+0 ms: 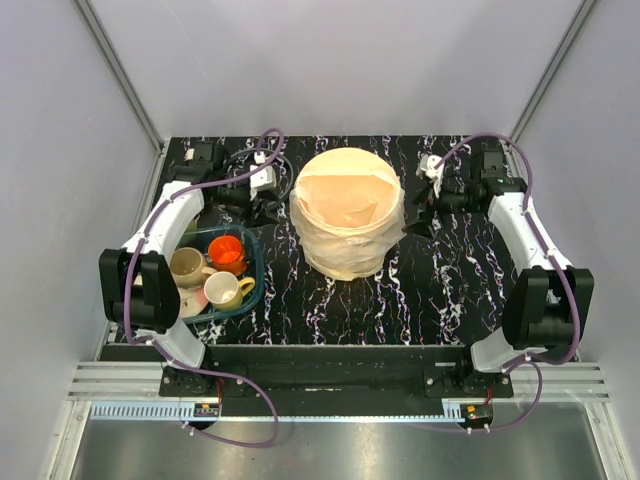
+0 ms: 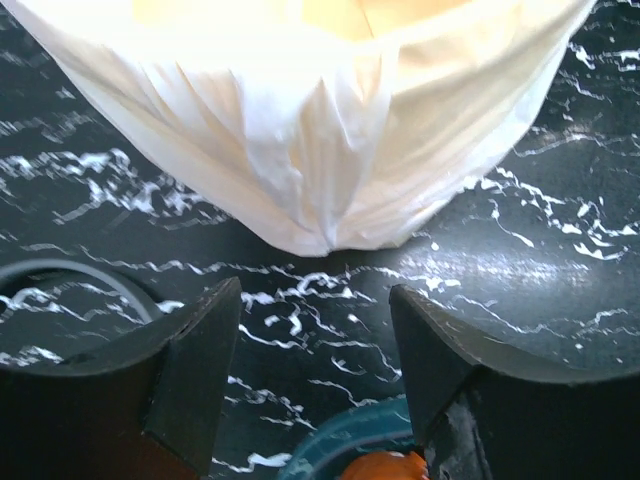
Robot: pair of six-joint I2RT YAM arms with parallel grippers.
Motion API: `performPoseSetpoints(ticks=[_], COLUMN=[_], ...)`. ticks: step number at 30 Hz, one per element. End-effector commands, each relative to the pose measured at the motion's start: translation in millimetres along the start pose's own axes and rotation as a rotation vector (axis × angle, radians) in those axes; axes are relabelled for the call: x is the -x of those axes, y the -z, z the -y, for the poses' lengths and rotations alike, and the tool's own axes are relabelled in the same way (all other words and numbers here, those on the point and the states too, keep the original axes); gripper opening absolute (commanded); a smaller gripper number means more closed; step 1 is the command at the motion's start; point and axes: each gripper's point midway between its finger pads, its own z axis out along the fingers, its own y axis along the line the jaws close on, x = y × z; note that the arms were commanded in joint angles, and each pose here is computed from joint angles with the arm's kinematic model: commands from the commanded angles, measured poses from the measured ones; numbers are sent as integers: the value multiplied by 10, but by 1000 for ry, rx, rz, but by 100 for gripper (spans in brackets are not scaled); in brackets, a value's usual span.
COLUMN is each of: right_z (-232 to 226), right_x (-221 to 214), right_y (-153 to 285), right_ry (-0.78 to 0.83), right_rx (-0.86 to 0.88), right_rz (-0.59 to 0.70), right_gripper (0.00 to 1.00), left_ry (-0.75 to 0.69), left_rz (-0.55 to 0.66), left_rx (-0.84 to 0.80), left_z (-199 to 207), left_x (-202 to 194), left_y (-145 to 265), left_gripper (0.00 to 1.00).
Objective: Put the trash bags into the trash bin
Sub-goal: Place the trash bag in the trash bin.
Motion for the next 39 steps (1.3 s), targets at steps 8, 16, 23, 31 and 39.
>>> performPoseSetpoints(ticks=[8,16,23,31,39], right_z=[175,45,-105,-181,63], right_x=[449,148,-166,-440,-301], right_y=[-231,-372,-473,-566,-370], right_ry=[44,24,-81,-179,-199], right_rx=[52,98,142,152,81], right_rz=[87,51,12,-24,-23], right_gripper=[67,0,0,0,12], left_ry=[-121,-66,-14,-7,-79], left_rz=[175,126,28,9,-6], left_rx=[-4,-70,-104,-136,-265], left_z=[-216,-29,82,248,955], left_x=[673,304,-92,-224,-18], left_y=[-302,-534,-641,-690,-629], left_gripper=[60,0,0,0,1])
